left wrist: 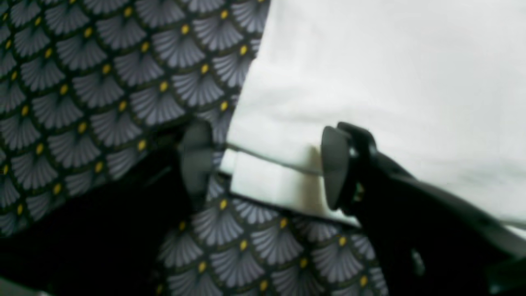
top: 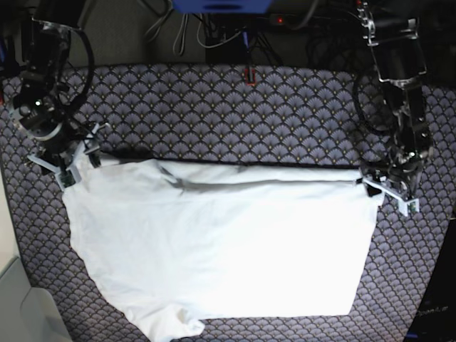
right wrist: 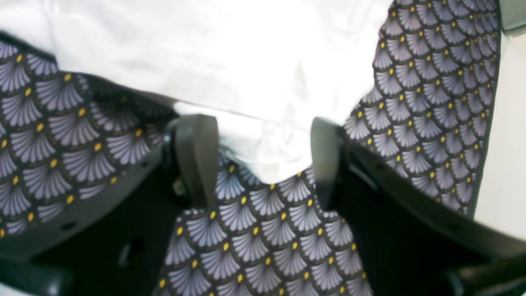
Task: Fold the T-shirt properly
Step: 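Hold the shirt edge taut with both grippers, adjusting grip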
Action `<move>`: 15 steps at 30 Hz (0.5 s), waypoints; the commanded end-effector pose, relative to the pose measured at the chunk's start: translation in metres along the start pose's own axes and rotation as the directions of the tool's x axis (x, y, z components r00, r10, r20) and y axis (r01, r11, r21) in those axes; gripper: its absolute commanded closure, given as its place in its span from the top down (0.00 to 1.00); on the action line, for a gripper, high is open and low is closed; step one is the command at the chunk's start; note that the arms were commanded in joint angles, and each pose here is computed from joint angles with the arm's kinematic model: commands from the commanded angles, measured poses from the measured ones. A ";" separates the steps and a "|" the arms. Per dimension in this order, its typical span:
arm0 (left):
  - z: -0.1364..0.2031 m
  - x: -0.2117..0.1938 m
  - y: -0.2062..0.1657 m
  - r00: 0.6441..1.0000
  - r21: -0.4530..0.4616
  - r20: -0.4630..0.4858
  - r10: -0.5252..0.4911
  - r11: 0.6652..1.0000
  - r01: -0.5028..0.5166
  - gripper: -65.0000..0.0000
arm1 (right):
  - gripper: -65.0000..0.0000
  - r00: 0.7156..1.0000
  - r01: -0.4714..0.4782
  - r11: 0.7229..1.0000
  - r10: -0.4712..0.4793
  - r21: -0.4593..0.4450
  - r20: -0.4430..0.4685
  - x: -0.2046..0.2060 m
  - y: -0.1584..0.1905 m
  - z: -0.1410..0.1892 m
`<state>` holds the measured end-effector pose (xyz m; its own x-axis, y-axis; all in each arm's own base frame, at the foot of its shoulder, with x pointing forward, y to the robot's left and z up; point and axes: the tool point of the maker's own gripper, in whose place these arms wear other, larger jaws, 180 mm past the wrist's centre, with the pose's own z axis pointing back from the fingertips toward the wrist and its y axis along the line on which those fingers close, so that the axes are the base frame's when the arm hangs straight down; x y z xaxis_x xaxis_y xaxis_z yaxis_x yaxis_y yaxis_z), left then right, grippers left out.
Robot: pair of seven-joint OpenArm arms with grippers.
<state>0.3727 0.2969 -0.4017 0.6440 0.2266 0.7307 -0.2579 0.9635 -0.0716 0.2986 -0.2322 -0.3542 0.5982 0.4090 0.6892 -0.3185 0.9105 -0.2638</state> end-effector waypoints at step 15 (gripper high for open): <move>0.003 0.013 0.005 0.999 0.007 0.042 -0.002 1.000 0.001 0.60 | 0.57 1.000 -0.007 1.000 0.007 -0.015 0.019 0.003 -0.007 0.005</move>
<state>0.3662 0.2980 -0.4074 0.6528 0.2304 0.7217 -0.2630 0.9623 -0.0693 0.2920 -0.2354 -0.3594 0.6142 0.4121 0.6730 -0.3213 0.9095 -0.2638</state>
